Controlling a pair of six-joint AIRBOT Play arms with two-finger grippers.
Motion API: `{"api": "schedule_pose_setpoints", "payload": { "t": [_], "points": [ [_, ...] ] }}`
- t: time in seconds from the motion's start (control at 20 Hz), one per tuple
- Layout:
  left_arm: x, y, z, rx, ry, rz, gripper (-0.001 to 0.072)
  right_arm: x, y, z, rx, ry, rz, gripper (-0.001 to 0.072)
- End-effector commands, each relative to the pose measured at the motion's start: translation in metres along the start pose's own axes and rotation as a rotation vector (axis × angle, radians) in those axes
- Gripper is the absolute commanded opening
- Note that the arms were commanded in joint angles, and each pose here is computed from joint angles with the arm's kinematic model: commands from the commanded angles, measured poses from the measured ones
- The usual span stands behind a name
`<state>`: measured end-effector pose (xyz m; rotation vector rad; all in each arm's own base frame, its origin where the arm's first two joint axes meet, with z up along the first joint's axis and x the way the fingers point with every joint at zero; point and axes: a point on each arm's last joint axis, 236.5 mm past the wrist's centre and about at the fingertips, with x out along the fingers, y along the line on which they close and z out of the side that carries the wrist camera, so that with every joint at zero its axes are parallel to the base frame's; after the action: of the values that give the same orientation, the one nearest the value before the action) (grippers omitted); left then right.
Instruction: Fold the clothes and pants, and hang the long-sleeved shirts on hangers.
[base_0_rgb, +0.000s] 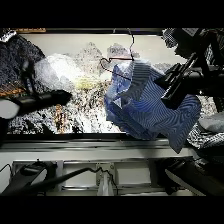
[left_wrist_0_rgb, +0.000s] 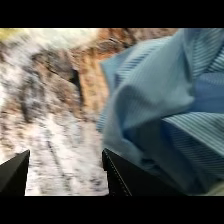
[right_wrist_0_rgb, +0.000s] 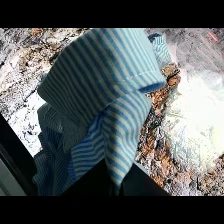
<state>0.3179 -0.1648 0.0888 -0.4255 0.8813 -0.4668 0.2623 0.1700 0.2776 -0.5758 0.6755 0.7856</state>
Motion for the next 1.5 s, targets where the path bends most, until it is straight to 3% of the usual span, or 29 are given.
{"api": "schedule_pose_setpoints", "payload": {
  "t": [0.0, 0.15, 0.4, 0.6, 0.8, 1.25, 1.35, 1.45],
  "points": [
    [0.035, -0.02, -0.027, -0.116, -0.027, -0.128, 0.0506, -0.001, 0.005, 0.004, 0.001, -0.016, 0.019, 0.0026],
    [0.066, -0.034, -0.043, -0.059, -0.007, -0.128, 0.0506, -0.001, 0.012, 0.007, 0.005, -0.032, 0.048, 0.0026],
    [0.105, -0.054, -0.058, -0.111, 0.0, -0.158, 0.0505, -0.001, 0.011, 0.007, 0.005, -0.03, 0.046, 0.0026],
    [0.1, -0.081, -0.032, -0.214, -0.084, -0.277, 0.0505, 0.0, 0.011, 0.007, 0.005, -0.03, 0.045, 0.0026],
    [0.1, -0.108, -0.008, -0.214, -0.143, -0.395, 0.0504, 0.0, 0.01, 0.008, 0.009, -0.035, 0.043, 0.0026],
    [0.151, -0.134, 0.016, -0.2, -0.096, -0.457, 0.0478, 0.0, 0.01, 0.009, 0.032, -0.038, 0.043, 0.0026],
    [0.162, -0.132, 0.018, -0.205, -0.09, -0.451, 0.0457, 0.0, 0.01, 0.009, 0.033, -0.036, 0.044, 0.0026],
    [0.174, -0.127, 0.013, -0.212, -0.074, -0.436, 0.0243, 0.0, 0.01, 0.009, 0.033, -0.036, 0.044, 0.0026]
  ]
}}
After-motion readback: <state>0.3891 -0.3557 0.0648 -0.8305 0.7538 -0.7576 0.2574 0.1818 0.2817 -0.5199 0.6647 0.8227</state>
